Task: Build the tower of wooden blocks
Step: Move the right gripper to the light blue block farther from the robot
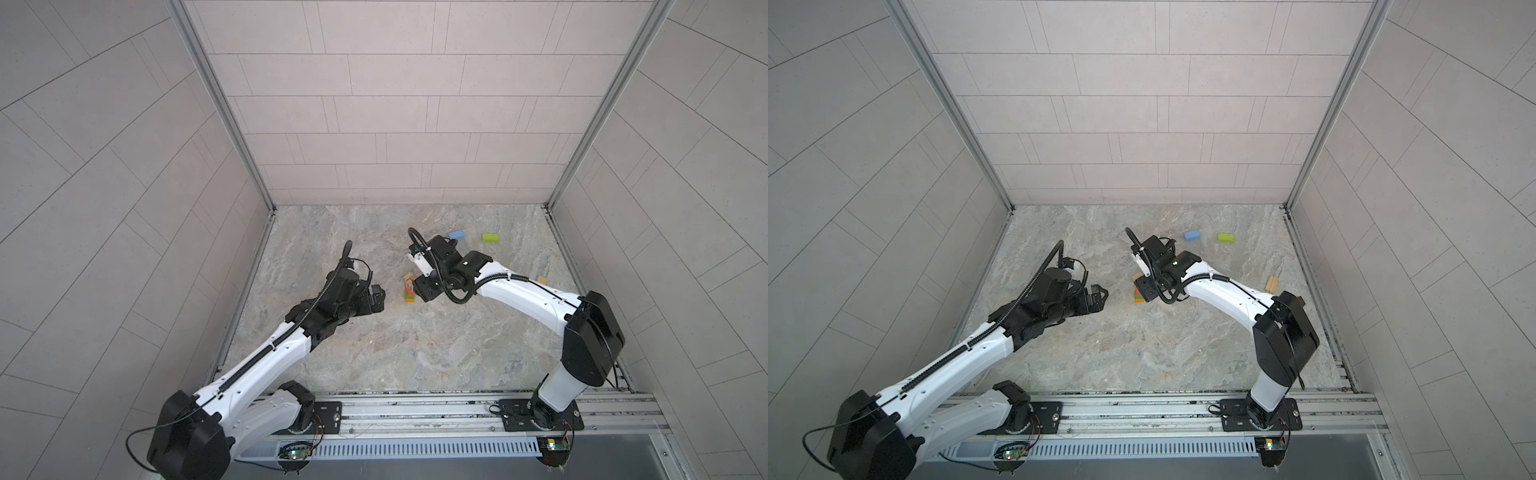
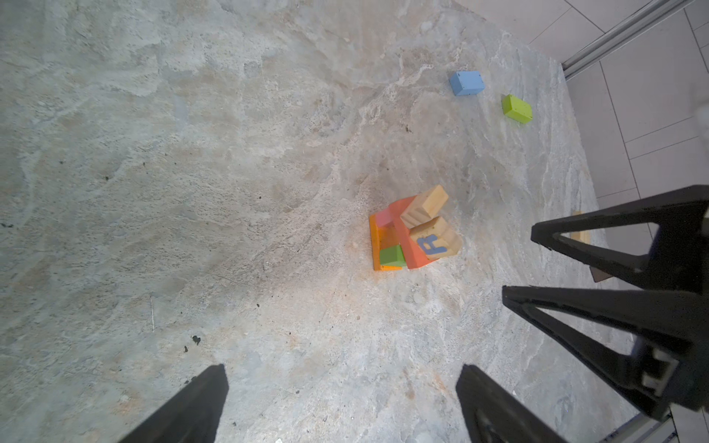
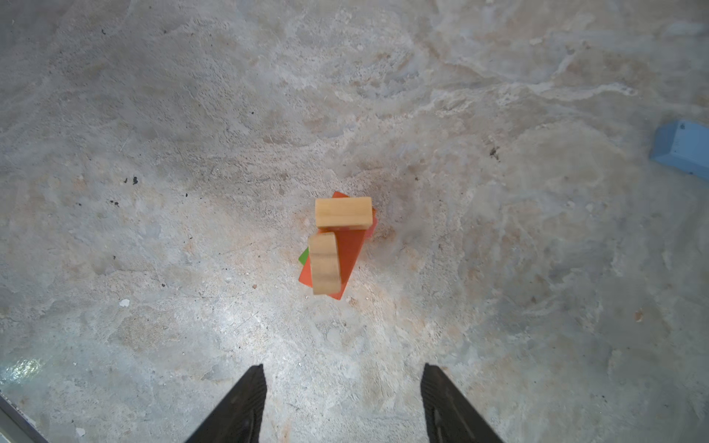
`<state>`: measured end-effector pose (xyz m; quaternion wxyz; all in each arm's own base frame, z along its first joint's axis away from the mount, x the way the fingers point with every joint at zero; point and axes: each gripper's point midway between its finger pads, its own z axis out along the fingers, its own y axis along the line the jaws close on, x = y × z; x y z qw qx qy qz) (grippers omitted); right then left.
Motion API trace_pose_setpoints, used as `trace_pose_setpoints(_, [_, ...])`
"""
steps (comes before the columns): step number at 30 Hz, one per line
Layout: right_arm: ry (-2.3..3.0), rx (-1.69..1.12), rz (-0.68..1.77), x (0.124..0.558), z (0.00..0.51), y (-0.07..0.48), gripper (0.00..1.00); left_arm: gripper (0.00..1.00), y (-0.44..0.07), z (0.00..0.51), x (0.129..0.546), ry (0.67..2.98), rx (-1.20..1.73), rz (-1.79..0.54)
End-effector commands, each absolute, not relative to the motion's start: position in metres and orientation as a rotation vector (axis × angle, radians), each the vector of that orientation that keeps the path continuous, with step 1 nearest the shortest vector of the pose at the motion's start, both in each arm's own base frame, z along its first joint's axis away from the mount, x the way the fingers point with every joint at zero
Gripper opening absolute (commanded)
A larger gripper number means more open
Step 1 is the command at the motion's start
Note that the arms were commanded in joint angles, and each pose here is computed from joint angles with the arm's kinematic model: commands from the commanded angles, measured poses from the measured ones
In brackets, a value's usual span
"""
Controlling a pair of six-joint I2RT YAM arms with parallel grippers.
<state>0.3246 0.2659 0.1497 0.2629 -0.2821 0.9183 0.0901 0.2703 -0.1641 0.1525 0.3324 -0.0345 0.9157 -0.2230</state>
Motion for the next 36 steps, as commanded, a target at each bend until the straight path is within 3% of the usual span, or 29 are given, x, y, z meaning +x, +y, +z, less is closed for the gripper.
trace_pose_setpoints(1, [2.451, -0.644, 0.196, 0.329, 0.169, 0.244, 0.70, 1.00, -0.162, 0.168, 0.268, 2.387, -0.066, -0.575])
trace_pose_setpoints(7, [2.436, -0.359, 0.160, 0.351, 0.175, 0.186, 0.80, 1.00, -0.163, 0.162, 0.266, 2.409, -0.065, -0.580])
trace_pose_setpoints(14, [2.398, -0.069, 0.181, 0.407, 0.170, 0.133, 0.82, 1.00, -0.174, 0.137, 0.265, 2.439, -0.091, -0.652])
trace_pose_setpoints(29, [2.551, -0.087, 0.053, 0.558, 0.115, 0.107, 0.84, 1.00, -0.149, 0.081, 0.276, 2.439, -0.198, -0.457])
trace_pose_setpoints(36, [2.578, -0.163, 0.029, 0.601, 0.077, 0.101, 0.84, 1.00, -0.142, 0.061, 0.273, 2.444, -0.201, -0.418])
